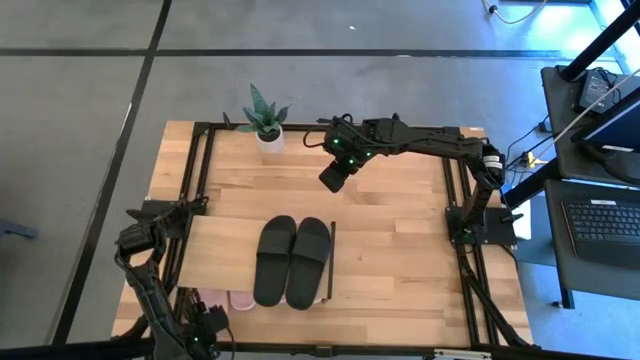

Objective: Pick and place slides into the shelf
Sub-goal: Adjust the pink slides under the shelf, then return to Home Position

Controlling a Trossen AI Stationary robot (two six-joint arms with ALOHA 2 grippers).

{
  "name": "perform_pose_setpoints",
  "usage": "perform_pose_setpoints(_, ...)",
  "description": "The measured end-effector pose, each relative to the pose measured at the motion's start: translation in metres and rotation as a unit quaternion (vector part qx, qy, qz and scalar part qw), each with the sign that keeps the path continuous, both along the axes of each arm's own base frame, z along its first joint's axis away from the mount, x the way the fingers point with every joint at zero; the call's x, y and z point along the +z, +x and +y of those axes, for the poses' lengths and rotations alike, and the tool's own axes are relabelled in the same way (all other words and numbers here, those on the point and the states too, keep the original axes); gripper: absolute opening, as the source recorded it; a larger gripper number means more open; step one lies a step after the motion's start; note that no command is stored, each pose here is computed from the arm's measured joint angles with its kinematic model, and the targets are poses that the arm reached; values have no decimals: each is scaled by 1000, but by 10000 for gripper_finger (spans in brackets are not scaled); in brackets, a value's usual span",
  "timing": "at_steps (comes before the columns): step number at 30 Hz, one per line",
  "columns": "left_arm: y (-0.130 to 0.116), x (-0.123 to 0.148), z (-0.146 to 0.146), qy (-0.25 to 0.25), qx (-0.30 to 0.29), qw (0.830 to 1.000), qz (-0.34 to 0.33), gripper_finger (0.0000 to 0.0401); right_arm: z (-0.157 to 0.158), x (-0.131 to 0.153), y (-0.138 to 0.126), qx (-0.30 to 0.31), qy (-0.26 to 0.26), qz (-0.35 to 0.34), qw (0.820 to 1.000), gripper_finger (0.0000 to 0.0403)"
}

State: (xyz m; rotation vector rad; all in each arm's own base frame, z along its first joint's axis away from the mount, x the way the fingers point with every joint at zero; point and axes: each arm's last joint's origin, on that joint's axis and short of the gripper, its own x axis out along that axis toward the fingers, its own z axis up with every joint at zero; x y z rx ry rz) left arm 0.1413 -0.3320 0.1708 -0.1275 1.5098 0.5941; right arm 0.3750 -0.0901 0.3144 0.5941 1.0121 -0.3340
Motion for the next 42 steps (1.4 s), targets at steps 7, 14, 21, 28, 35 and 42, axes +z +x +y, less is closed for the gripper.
perform_pose_setpoints(7,2,-1,0,11,-9,1000,-26,185,0,0,0,2,-3,0,1000,19)
perform_pose_setpoints(14,0,-12,7,24,-2,1000,-6,185,-1,0,0,3,-22,4,1000,19)
perform_pose_setpoints(21,-3,-11,13,54,11,998,10,185,-1,0,0,3,-22,4,1000,19)
perform_pose_setpoints(28,-9,-6,23,111,54,992,40,185,-1,0,0,5,-23,3,1000,19)
perform_pose_setpoints(35,-6,-10,15,64,28,997,39,185,-1,0,0,14,-28,4,1000,19)
perform_pose_setpoints(42,-4,5,12,32,19,999,27,185,-1,0,0,13,-27,4,1000,19)
